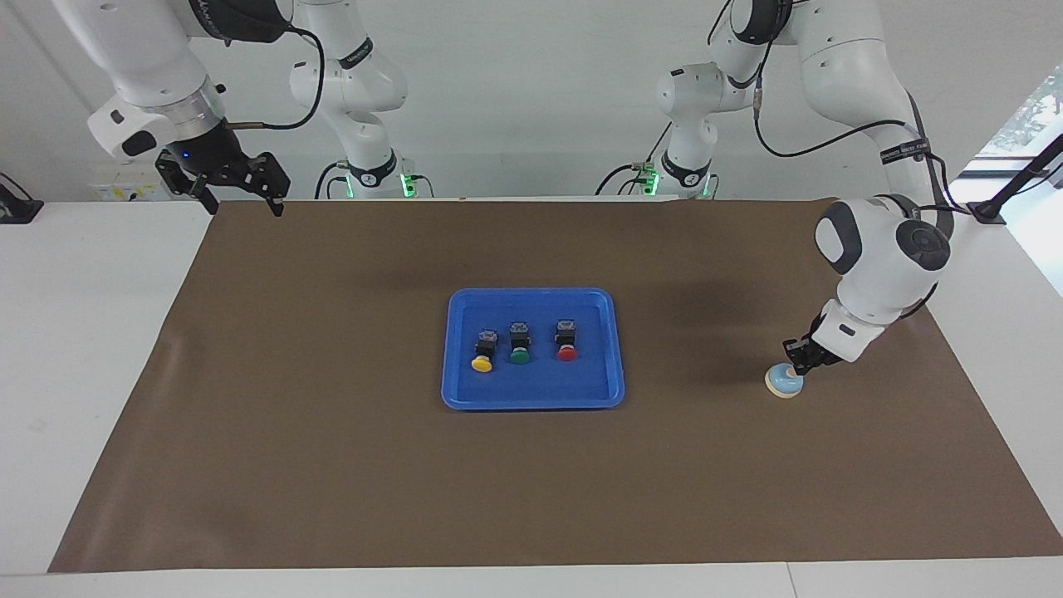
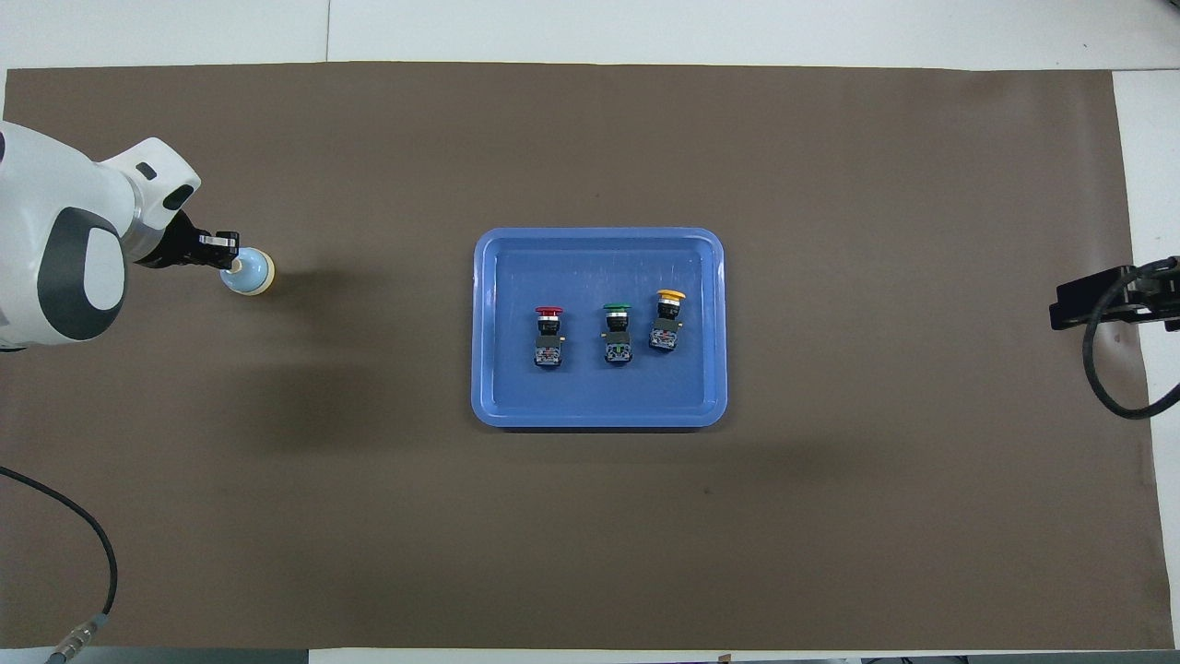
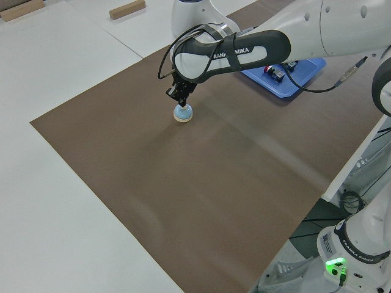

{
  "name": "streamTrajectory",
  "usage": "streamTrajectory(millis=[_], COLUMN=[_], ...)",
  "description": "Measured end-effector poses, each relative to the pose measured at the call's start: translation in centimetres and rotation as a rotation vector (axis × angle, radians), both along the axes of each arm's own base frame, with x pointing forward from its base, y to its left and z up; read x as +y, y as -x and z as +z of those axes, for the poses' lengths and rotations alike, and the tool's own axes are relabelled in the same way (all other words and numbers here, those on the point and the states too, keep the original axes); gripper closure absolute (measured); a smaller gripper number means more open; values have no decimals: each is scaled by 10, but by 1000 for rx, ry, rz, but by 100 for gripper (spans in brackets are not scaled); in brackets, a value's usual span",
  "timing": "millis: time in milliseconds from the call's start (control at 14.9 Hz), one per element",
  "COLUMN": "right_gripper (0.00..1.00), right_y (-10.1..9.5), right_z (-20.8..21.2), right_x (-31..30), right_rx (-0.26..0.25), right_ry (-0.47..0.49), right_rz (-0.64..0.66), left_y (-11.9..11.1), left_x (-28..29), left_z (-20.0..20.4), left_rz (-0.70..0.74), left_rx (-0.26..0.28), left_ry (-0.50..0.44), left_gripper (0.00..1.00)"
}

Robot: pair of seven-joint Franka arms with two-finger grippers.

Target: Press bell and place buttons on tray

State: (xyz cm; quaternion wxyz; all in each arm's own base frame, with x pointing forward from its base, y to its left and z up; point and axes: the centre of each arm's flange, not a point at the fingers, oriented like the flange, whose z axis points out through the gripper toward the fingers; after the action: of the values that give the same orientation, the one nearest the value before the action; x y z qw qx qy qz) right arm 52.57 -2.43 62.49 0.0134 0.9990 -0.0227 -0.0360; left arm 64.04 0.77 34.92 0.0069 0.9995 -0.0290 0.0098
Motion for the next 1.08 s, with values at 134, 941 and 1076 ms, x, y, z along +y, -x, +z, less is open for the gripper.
streamTrajectory(millis=[134, 941, 1076], right_gripper=[0, 0, 0], right_y=[0, 0, 0], right_z=[0, 0, 0], right_x=[0, 0, 0], right_rx=[0, 0, 0], right_ry=[0, 0, 0], right_rz=[0, 0, 0], left_y=[2, -9, -7], left_x=[0, 0, 1], left_z=[-4, 43, 79], left_rz=[1, 12, 13], left_rx=[3, -16, -26], left_ry=[0, -2, -5], left_gripper=[99, 99, 93])
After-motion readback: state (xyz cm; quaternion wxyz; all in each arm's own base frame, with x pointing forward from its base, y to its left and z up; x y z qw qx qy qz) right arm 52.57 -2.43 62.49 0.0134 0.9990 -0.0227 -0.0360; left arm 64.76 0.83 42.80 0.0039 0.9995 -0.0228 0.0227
